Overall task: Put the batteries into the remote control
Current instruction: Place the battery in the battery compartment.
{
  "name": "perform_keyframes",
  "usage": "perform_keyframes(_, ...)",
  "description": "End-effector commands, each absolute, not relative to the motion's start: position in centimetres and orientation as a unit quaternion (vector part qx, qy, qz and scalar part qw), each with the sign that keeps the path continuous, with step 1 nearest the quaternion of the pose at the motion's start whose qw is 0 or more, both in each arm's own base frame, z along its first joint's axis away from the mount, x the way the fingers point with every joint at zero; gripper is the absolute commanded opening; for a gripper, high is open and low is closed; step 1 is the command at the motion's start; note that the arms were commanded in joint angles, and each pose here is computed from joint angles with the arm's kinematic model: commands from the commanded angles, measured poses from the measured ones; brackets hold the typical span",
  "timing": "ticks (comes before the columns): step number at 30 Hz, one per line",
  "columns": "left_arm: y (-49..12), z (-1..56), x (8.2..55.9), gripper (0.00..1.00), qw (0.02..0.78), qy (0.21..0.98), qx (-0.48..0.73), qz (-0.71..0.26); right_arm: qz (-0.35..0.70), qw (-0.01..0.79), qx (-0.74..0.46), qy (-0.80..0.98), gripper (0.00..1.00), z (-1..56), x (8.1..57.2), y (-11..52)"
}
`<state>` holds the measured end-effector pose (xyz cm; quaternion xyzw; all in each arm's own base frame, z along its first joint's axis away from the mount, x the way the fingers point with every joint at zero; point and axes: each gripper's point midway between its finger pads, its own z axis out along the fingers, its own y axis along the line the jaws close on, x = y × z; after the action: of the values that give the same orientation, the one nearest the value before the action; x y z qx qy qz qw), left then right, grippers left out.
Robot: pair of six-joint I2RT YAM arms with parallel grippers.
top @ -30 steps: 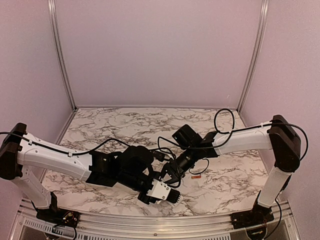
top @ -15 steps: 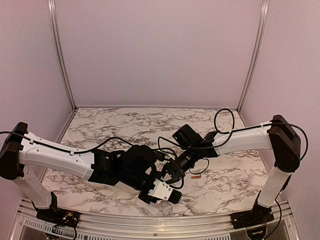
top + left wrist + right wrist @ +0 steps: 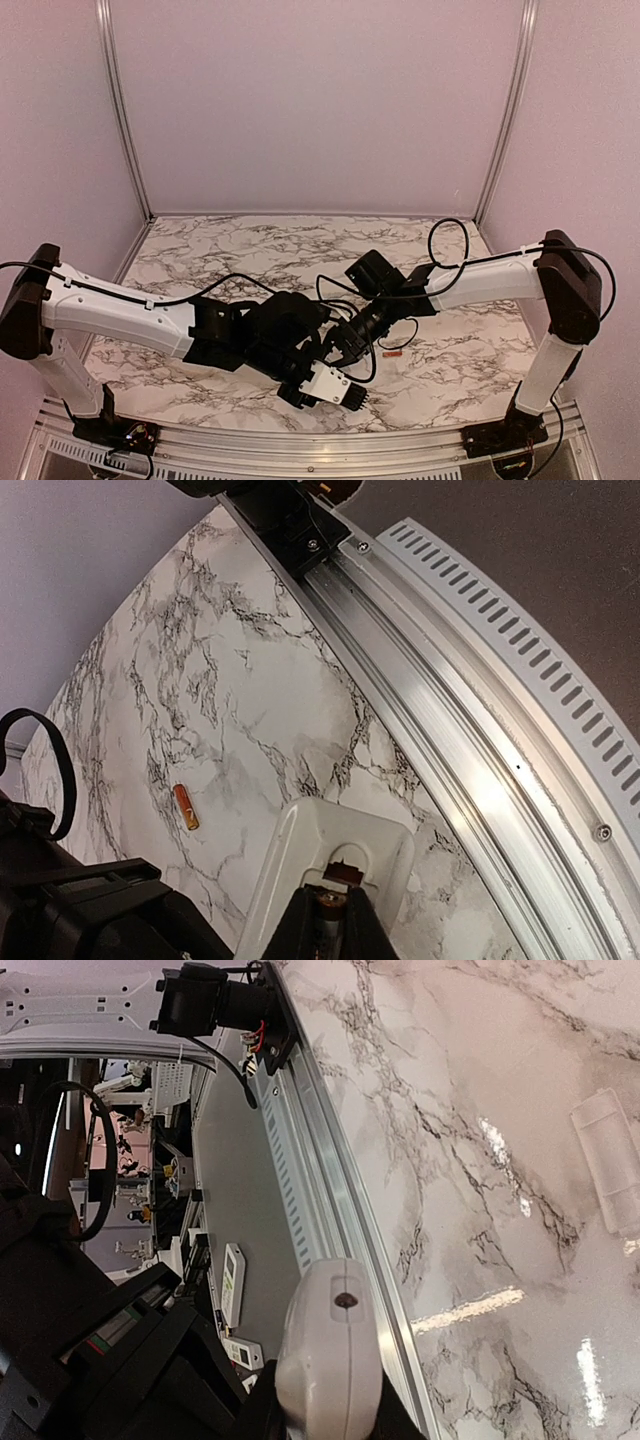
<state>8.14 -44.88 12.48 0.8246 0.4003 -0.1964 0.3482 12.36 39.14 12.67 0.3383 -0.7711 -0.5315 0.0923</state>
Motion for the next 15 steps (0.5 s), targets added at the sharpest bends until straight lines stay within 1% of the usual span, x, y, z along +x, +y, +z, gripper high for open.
perform_keyframes(1,-38.4,5.2,9.4,0.00,0.195,0.479,0.850,-0.104,-0.559,0.147,0.332,-0.745,0.00,14.3,10.5,38.7)
perform_keyframes(11,-37.3,4.5,9.7,0.00,0.172,0.488,0.852,-0.080,-0.562,0.146,0.335,-0.742,0.00,14.8,10.5,38.7)
perform_keyframes(15,-37.6,4.3,10.1,0.05,0.171,0.490,0.852,-0.072,-0.564,0.148,0.333,-0.741,0.00,14.8,10.5,38.8)
